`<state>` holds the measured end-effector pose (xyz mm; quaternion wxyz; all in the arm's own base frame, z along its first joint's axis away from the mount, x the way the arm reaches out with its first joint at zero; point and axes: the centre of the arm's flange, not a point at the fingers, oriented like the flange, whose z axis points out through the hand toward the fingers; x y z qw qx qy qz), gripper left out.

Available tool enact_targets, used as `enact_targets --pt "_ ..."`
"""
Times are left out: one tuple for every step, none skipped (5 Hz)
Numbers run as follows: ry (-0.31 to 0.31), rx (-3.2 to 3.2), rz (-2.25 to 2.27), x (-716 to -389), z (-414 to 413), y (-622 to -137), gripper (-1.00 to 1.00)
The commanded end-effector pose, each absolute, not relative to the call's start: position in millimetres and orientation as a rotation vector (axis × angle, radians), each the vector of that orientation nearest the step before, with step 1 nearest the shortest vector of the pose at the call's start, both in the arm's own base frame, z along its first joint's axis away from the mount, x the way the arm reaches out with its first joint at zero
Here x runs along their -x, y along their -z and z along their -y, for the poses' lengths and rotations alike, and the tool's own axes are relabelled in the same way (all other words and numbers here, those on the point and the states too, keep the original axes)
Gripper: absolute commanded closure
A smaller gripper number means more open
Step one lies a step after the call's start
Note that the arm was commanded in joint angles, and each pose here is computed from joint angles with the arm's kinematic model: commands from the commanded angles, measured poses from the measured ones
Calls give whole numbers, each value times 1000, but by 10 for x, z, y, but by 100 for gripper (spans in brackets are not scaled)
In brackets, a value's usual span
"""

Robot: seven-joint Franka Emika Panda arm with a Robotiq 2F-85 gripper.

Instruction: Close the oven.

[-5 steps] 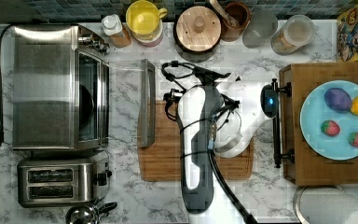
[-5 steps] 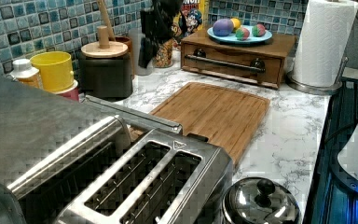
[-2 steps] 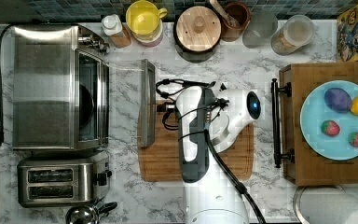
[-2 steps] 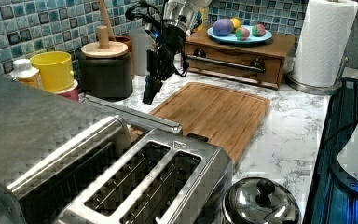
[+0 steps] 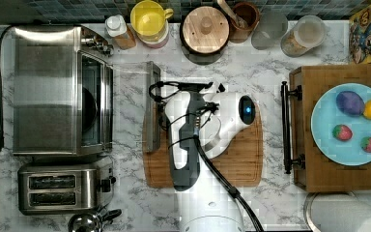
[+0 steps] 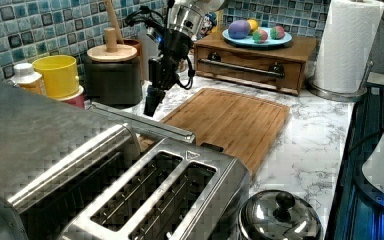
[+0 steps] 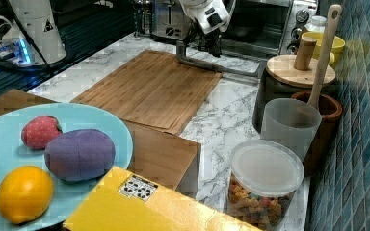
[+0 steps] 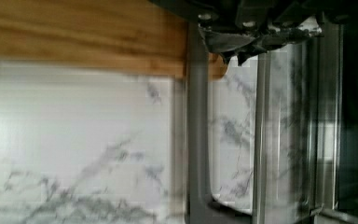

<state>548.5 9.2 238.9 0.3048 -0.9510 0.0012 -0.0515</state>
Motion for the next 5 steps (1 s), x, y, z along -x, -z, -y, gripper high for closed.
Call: enact_targets --pt "186 2531 69 -5804 -414 -2560 100" --pt "139 2527 49 -5852 -456 -2581 100" --pt "84 2464 9 -5869 -436 -2696 100" --pt "62 2429 0 -5834 -486 -2782 100" --pt "0 2436 2 -5851 -624 -2764 100"
